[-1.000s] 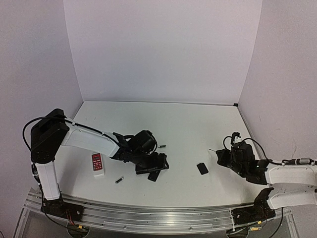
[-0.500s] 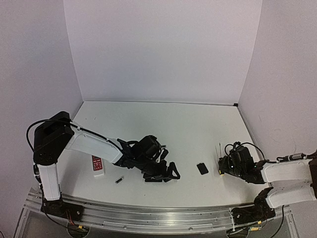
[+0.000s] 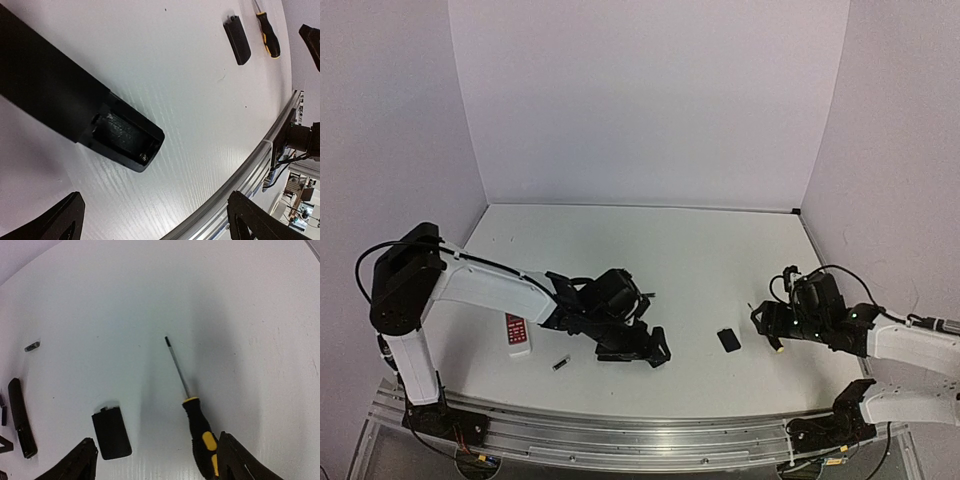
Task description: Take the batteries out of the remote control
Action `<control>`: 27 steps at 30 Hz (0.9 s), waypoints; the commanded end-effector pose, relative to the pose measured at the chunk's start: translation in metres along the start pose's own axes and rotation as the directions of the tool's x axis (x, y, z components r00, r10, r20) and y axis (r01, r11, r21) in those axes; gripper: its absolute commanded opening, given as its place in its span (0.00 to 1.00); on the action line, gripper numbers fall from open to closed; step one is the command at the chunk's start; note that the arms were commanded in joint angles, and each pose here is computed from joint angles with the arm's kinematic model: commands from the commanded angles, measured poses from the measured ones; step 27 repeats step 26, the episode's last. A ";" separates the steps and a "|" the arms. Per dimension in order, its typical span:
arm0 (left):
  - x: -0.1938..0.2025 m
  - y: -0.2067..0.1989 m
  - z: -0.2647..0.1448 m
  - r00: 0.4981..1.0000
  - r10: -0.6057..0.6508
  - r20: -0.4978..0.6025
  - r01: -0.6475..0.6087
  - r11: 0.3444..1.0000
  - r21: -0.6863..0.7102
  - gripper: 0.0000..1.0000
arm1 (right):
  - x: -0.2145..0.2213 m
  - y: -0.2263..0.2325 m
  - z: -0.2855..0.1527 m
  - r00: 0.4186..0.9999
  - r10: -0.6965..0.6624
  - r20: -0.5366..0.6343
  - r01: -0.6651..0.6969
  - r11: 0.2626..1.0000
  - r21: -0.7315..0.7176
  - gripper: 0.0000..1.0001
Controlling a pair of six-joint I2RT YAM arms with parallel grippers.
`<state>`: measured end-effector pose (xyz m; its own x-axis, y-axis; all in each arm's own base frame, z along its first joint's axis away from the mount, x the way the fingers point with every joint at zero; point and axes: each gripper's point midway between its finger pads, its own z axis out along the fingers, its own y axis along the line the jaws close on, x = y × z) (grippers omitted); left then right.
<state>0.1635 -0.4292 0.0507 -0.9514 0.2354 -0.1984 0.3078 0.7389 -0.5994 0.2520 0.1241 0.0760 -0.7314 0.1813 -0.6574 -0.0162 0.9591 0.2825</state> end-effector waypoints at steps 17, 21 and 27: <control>-0.080 0.220 -0.266 0.645 -0.210 0.735 0.583 0.758 -0.294 1.00 | -0.027 -0.011 -0.012 0.998 -0.008 -0.061 0.020 0.981 0.195 0.90; -0.070 0.257 -0.329 0.475 -0.207 0.856 0.698 0.680 -0.223 1.00 | -0.040 -0.016 -0.020 1.000 -0.005 -0.013 0.008 0.972 0.233 0.90; -0.057 0.253 -0.369 0.375 -0.144 0.916 0.717 0.671 -0.189 1.00 | -0.053 -0.031 -0.033 0.997 -0.010 0.083 -0.015 0.955 0.297 0.91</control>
